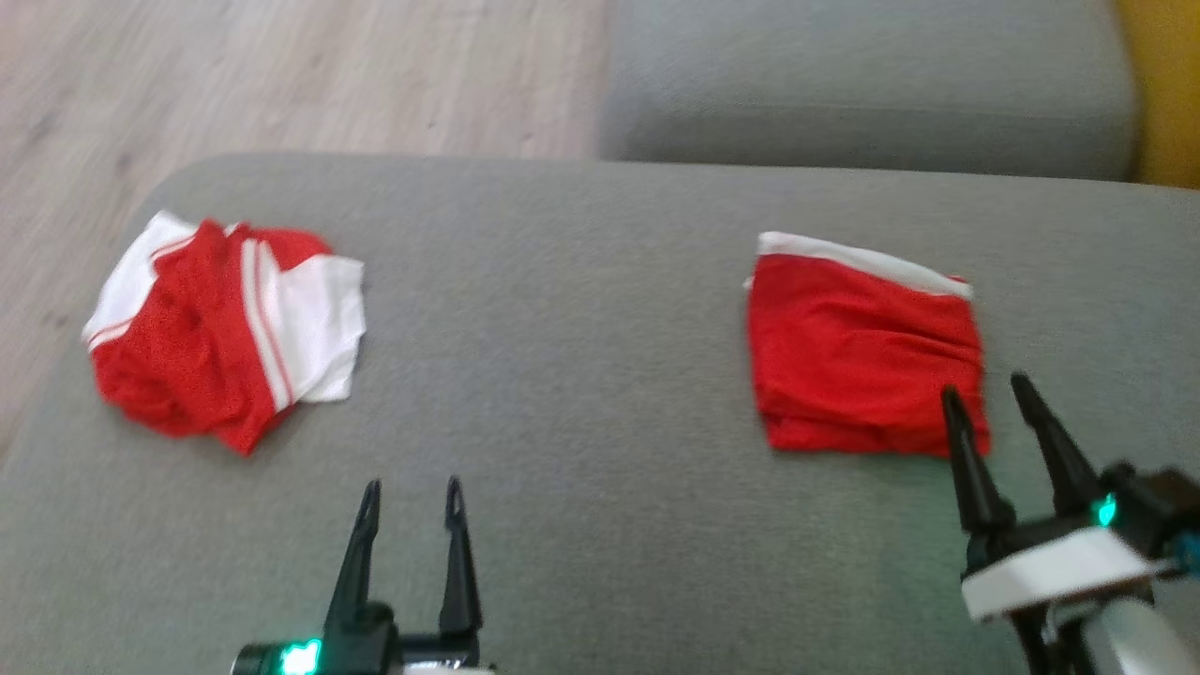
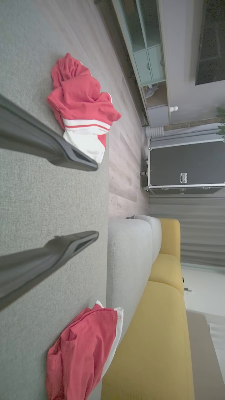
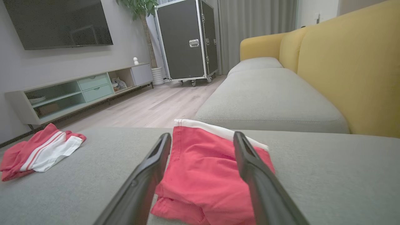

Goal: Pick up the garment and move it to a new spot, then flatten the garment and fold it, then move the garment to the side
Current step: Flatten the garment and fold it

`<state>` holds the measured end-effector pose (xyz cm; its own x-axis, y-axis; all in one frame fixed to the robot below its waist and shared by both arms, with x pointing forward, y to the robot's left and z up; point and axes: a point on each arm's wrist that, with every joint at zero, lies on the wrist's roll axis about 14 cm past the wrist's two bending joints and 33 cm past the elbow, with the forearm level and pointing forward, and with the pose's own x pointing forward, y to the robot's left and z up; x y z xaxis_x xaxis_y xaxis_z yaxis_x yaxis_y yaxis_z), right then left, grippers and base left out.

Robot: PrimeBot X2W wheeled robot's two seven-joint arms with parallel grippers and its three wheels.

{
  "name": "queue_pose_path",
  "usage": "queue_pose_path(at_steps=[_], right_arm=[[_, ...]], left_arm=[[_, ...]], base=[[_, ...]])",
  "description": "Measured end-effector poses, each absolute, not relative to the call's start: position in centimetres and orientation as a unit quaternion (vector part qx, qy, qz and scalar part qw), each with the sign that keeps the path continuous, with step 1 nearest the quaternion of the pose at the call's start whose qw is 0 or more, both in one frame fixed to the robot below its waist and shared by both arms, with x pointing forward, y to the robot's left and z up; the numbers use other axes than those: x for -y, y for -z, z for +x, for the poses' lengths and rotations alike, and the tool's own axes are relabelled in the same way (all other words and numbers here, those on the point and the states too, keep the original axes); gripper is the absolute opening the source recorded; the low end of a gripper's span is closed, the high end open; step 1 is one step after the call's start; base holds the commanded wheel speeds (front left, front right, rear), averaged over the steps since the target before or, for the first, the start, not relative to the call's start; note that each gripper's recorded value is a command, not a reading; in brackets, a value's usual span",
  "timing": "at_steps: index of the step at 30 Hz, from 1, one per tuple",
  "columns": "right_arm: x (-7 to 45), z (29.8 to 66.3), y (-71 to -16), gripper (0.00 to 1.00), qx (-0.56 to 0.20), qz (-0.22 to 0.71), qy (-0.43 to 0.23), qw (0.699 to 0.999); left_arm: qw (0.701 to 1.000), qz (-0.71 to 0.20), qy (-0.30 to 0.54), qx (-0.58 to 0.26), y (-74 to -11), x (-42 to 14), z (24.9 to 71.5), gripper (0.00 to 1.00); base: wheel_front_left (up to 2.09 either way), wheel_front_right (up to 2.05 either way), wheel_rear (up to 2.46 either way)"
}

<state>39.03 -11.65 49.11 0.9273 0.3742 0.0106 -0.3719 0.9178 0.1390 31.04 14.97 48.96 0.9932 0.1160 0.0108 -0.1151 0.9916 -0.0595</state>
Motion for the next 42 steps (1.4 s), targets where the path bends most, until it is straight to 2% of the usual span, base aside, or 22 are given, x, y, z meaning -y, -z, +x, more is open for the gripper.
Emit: queue_pose_path(at_steps=[7, 14, 34, 42], right_arm=[[14.4, 34.5, -49.2, 1.0, 0.003, 0.056, -0.14, 0.989], [15.7, 32.2, -49.2, 1.0, 0.011, 0.038, -0.115, 0.993], [15.4, 31.9, -49.8, 1.0, 0.022, 0.034, -0.113, 0.993], [15.4, 31.5, -48.6, 1.0, 0.004, 0.036, -0.112, 0.993]], left_arm=[[0.999, -0.021, -0.037, 0.013, -49.0, -14.1, 29.4, 1.0], [0.999, -0.025, -0.024, 0.027, -49.7, -13.9, 28.0, 1.0], [0.999, -0.019, -0.027, 0.032, -49.7, -14.8, 27.3, 1.0], [0.999, -0.017, -0.028, 0.028, -49.4, -15.0, 27.1, 1.0]], base=[[0.0, 0.0, 0.0], [0.0, 0.0, 0.0], [0.0, 0.0, 0.0], [0.0, 0.0, 0.0]])
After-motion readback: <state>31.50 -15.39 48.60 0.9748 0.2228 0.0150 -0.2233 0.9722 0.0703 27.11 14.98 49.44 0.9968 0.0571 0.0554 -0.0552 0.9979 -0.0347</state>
